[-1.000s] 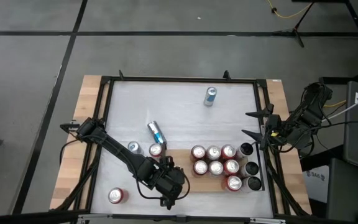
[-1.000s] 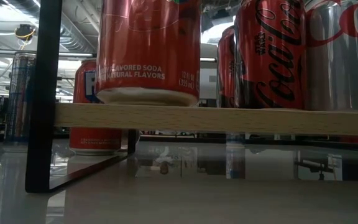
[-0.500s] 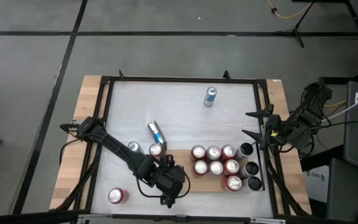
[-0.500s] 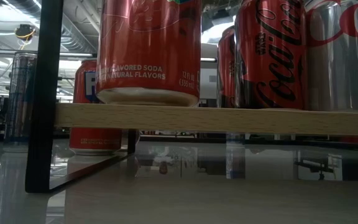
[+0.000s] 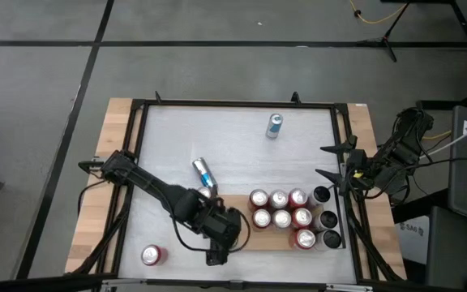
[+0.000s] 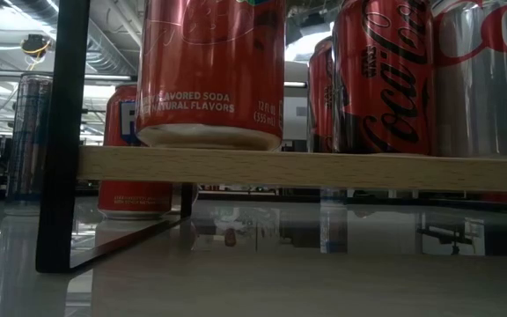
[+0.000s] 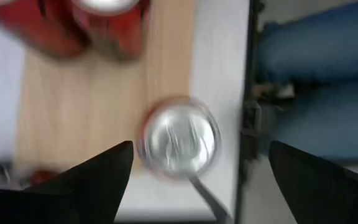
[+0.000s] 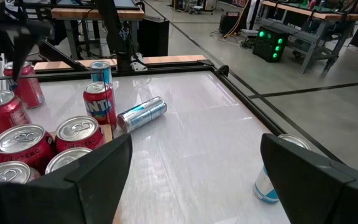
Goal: Place canned beverage on shelf
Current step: Put the bottom left orange soda can on the shelf
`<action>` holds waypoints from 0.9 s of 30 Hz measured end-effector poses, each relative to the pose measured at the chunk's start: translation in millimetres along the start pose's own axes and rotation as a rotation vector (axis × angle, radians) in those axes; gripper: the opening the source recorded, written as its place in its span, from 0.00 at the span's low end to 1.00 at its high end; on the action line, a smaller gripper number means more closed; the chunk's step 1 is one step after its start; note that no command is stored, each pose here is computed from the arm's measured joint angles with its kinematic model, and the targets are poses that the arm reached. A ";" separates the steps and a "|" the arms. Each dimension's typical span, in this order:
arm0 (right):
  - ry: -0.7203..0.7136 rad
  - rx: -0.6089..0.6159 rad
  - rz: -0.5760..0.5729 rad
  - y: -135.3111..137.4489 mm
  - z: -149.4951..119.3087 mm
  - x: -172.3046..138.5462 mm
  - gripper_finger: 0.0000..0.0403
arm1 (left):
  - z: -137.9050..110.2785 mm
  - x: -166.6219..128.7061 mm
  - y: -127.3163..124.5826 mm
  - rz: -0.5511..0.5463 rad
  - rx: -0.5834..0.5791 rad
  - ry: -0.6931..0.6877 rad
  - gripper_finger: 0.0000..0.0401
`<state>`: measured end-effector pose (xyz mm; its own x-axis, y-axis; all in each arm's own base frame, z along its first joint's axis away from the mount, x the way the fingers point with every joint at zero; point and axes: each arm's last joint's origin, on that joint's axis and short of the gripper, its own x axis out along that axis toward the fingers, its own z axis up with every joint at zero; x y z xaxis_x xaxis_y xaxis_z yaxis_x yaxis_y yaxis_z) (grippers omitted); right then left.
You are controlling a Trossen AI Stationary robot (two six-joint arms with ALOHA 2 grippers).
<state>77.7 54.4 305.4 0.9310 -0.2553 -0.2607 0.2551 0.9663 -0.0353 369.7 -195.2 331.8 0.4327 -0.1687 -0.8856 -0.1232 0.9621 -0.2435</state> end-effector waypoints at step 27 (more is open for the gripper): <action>0.030 -0.001 0.055 1.6 -1.0 0.0 0.86 | -137.2 -33.4 -77.1 0.087 0.016 0.516 0.91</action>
<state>77.8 55.9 304.4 0.9353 -0.2010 -0.2911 0.2038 0.9788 -0.0210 242.2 -293.1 325.8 -0.0750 -0.1682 -0.9829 -0.1235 0.9797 -0.1582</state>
